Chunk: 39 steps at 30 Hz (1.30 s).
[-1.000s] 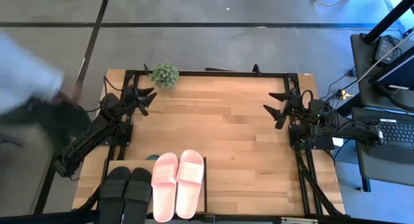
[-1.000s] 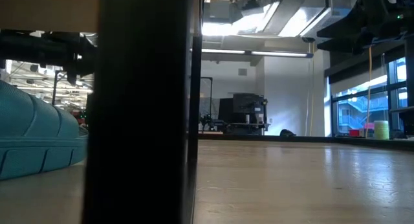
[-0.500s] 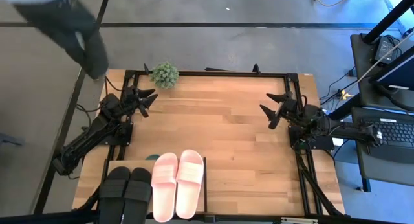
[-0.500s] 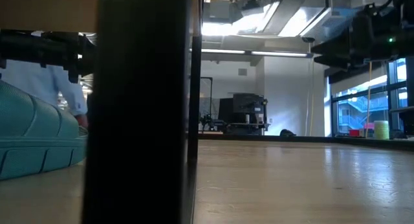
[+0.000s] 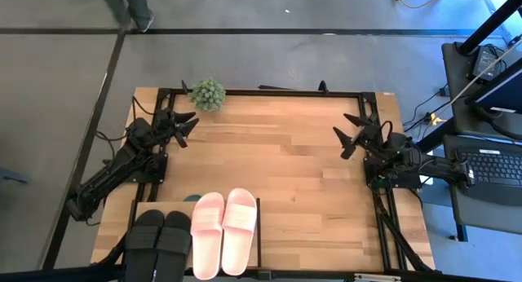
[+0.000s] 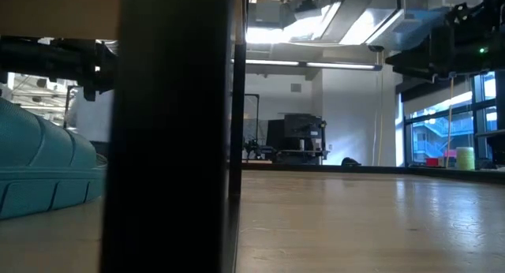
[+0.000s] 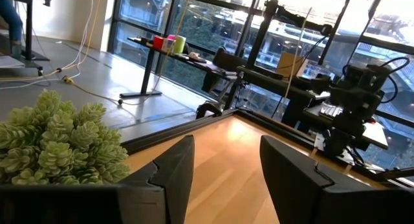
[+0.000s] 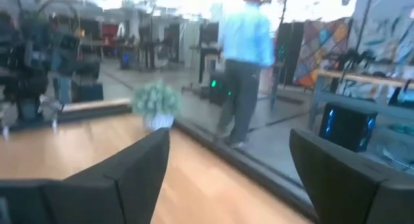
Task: Pick and place slides into the shelf
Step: Return to Home Position
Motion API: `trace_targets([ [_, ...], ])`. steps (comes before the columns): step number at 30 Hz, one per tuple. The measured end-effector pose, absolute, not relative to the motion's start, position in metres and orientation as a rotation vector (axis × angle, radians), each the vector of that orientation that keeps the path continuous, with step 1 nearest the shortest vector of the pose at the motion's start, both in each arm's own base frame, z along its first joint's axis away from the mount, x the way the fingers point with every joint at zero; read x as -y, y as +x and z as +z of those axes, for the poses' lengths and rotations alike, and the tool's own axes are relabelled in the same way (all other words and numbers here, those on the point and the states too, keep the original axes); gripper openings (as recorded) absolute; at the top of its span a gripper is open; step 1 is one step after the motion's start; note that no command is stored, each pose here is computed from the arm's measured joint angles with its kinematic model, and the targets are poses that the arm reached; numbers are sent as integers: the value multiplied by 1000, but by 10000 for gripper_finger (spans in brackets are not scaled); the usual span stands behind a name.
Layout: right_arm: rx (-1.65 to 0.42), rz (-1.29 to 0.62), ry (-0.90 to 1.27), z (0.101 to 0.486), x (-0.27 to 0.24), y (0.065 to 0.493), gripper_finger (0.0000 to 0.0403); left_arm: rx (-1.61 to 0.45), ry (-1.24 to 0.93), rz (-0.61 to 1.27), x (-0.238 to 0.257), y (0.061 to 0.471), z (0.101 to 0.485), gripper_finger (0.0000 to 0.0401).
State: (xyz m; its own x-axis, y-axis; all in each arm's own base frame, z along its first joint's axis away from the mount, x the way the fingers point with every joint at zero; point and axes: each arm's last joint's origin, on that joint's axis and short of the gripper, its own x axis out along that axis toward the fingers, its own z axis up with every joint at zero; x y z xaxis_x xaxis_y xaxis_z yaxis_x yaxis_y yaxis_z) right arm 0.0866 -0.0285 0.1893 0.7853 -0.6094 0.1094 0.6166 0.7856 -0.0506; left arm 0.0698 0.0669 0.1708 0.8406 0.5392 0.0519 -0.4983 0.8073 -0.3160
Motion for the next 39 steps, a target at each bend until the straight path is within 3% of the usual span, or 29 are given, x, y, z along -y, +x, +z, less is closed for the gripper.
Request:
trace_targets([
  [10,-65,-611,-77,174,28,88,317,142,-298,557,-67,70,171,168],
  [19,-25,-613,66,173,28,88,317,142,-298,557,-67,70,171,168],
  [39,-38,-576,59,173,24,90,317,143,-298,559,-67,70,171,168],
])
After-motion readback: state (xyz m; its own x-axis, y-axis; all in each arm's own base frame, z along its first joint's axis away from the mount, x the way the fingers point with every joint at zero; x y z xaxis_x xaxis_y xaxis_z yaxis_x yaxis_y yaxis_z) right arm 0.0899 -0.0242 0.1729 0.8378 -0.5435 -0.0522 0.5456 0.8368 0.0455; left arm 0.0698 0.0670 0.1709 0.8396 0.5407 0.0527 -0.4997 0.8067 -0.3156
